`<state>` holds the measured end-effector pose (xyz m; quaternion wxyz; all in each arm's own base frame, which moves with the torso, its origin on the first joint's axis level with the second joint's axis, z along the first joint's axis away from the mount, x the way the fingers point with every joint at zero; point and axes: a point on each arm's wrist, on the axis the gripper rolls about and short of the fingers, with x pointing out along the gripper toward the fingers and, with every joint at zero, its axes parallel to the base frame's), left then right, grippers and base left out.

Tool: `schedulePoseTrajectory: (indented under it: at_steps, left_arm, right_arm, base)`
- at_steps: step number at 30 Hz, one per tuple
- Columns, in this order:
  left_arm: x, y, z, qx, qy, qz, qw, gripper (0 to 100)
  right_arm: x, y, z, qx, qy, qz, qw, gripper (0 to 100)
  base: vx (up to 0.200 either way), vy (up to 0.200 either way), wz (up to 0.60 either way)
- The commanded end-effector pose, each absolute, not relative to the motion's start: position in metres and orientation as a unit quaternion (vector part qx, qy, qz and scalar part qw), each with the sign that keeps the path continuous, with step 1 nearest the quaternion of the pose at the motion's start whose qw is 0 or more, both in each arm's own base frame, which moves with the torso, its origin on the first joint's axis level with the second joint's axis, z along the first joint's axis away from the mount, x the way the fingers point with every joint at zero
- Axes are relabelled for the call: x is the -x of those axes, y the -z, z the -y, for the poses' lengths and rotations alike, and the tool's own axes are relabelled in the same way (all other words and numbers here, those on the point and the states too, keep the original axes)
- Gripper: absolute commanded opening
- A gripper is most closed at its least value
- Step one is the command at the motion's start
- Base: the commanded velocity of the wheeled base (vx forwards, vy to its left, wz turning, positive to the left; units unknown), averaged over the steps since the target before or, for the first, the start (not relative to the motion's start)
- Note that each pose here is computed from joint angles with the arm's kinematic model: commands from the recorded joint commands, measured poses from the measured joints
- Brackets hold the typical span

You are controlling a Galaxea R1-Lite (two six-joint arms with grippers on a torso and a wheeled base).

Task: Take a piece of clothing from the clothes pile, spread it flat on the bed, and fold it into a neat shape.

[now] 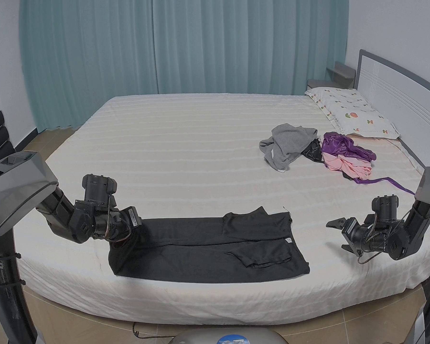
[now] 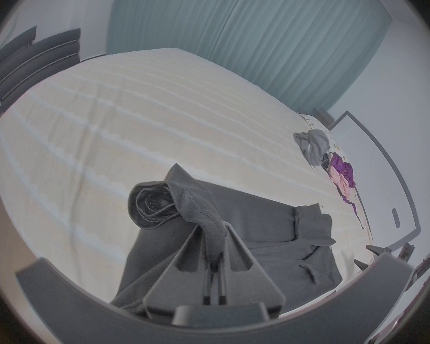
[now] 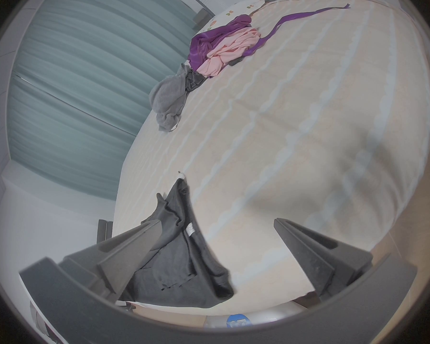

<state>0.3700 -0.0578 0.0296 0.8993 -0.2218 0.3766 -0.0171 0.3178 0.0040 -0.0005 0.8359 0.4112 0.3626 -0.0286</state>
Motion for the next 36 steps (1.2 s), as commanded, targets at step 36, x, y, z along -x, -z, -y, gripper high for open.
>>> schedulePoseTrajectory:
  at_steps: [36]
  left_arm:
    - [-0.401,-0.036,0.2,0.201,0.091,-0.419,0.881,0]
  right_arm:
    - [-0.317,0.007,-0.01,-0.404,0.023,-0.375,0.834,100]
  base:
    - [0.0,-0.144,0.0]
